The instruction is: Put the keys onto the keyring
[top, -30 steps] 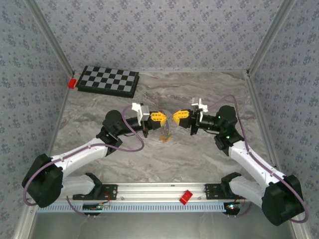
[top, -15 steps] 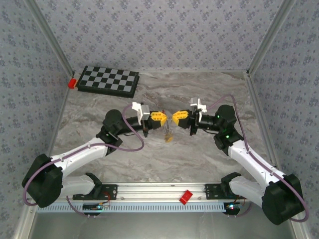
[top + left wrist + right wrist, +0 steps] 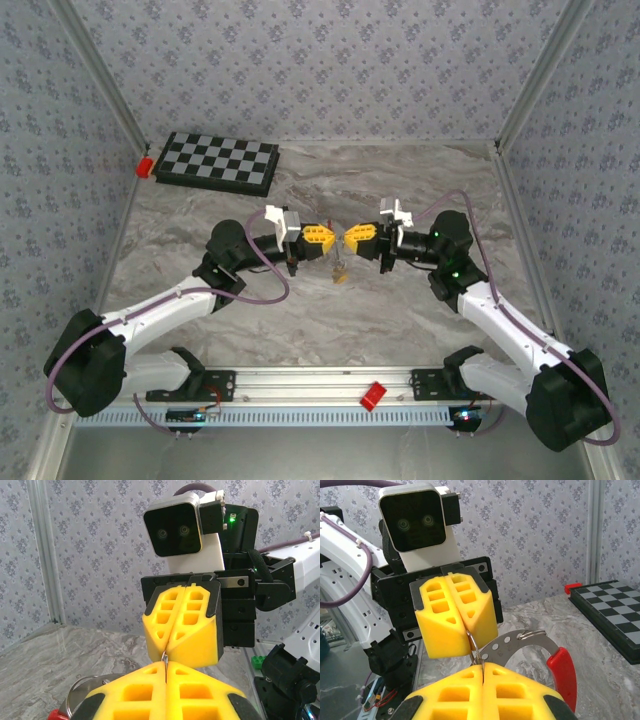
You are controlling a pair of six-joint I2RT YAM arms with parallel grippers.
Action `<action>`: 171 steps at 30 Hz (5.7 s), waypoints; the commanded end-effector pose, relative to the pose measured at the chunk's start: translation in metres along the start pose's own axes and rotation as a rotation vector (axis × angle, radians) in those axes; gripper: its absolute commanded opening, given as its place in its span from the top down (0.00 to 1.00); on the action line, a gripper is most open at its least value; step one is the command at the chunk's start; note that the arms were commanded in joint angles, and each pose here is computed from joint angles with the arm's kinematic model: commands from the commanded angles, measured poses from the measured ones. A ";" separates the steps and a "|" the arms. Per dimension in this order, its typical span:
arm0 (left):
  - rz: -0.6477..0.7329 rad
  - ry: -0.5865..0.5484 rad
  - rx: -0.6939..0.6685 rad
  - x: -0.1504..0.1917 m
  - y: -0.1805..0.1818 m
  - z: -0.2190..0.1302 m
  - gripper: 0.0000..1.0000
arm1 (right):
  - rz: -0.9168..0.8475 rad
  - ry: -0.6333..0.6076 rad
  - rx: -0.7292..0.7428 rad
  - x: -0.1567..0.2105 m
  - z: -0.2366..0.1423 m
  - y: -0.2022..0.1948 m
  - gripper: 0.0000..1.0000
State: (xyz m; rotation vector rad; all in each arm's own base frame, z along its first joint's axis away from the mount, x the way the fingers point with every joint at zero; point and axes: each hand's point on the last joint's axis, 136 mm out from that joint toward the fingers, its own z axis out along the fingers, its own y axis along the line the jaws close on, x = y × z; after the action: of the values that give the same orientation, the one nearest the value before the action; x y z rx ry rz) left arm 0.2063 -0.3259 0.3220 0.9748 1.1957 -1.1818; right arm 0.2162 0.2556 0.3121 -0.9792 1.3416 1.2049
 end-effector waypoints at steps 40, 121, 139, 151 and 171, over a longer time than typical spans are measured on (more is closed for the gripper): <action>0.044 -0.068 0.009 -0.030 -0.003 0.000 1.00 | -0.063 -0.023 0.010 -0.014 -0.004 0.005 1.00; 0.027 -0.051 0.006 -0.024 0.002 0.003 1.00 | -0.076 -0.010 -0.053 -0.013 0.001 0.018 1.00; 0.020 -0.028 0.059 -0.022 -0.005 0.006 1.00 | -0.083 -0.005 -0.065 -0.014 0.003 0.021 1.00; 0.023 -0.003 0.073 -0.015 -0.005 0.006 1.00 | -0.102 -0.028 -0.058 -0.020 -0.003 0.025 1.00; 0.015 0.060 0.126 -0.001 -0.007 0.007 1.00 | -0.107 -0.041 -0.032 -0.022 -0.007 0.022 1.00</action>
State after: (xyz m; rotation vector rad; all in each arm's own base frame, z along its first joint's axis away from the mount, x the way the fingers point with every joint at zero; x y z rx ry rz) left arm 0.2000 -0.3302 0.3261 1.0833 1.1731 -1.2288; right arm 0.2049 0.2527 0.3178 -1.0109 1.3094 1.1725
